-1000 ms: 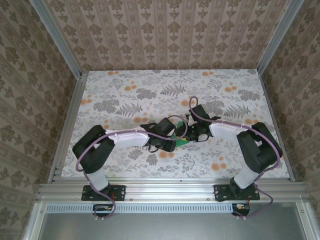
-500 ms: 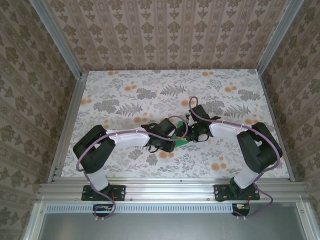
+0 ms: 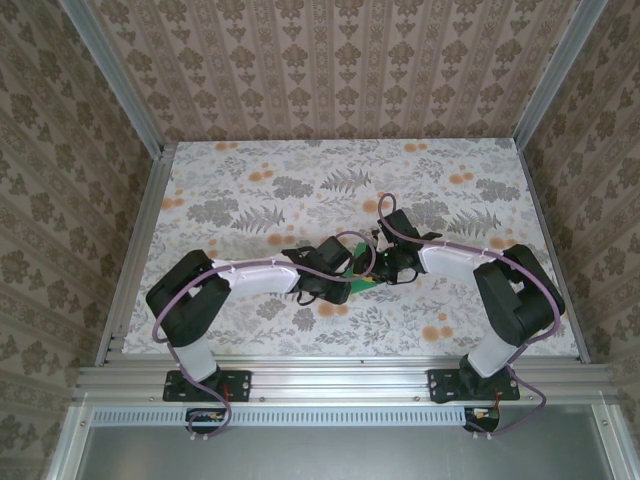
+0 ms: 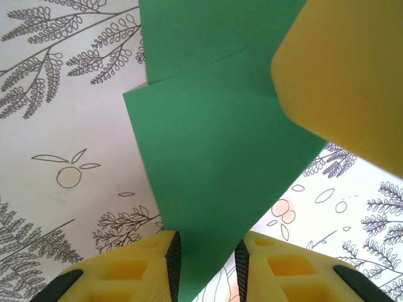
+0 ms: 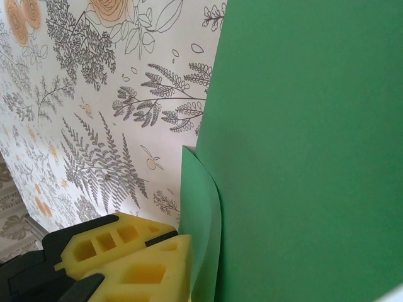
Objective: Fold a paper plane with a square sheet of paper (pick it up from the middle)
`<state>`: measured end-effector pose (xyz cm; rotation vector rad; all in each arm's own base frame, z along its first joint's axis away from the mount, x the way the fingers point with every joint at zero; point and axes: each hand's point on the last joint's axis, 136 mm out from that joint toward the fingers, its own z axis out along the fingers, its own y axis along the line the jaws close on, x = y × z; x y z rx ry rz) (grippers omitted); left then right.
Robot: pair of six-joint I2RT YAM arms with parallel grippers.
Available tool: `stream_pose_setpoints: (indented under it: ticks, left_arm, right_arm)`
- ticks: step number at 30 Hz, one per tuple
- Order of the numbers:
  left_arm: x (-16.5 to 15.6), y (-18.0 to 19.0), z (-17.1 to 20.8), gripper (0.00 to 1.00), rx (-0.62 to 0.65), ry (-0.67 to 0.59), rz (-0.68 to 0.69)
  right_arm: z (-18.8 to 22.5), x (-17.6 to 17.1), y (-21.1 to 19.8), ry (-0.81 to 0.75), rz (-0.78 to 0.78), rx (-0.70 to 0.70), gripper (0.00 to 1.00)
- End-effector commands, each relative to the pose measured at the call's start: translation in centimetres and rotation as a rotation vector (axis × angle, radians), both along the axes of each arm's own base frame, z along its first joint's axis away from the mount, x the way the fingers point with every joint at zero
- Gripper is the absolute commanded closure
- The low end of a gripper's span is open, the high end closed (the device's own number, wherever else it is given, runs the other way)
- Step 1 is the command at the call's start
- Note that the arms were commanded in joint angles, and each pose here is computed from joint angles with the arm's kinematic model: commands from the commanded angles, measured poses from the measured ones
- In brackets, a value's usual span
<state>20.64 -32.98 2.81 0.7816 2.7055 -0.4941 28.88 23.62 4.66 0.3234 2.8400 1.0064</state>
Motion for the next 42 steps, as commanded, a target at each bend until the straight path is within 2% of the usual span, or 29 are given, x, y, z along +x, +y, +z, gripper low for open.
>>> stream_pose_setpoints:
  ticks: [1, 13, 26, 30, 37, 42]
  left_arm:
    - [0.0, 0.1, -0.2, 0.71, 0.031, -0.013, -0.020]
    - [0.0, 0.4, -0.6, 0.76, 0.061, -0.017, -0.022]
    - [-0.1, -0.1, -0.6, 0.91, 0.034, -0.004, -0.025]
    - [-0.2, -0.7, -0.1, 0.95, -0.012, 0.015, -0.032]
    - [0.0, -1.4, 1.2, 0.99, -0.151, 0.107, 0.009]
    - [0.1, -1.5, 1.0, 0.99, -0.235, 0.174, 0.032]
  right_arm:
    - [0.3, 0.2, 0.1, 0.005, 0.002, -0.007, 0.80]
    - [0.4, 0.3, 0.2, 0.004, 0.004, -0.007, 0.81]
    - [0.2, 0.1, 0.1, 0.011, 0.012, -0.013, 0.80]
    - [0.4, 0.1, 0.1, 0.005, 0.018, -0.014, 0.79]
    - [1.3, -0.2, -0.8, -0.030, 0.047, -0.045, 0.72]
    - [2.4, -0.3, -0.8, -0.058, 0.067, -0.024, 0.63]
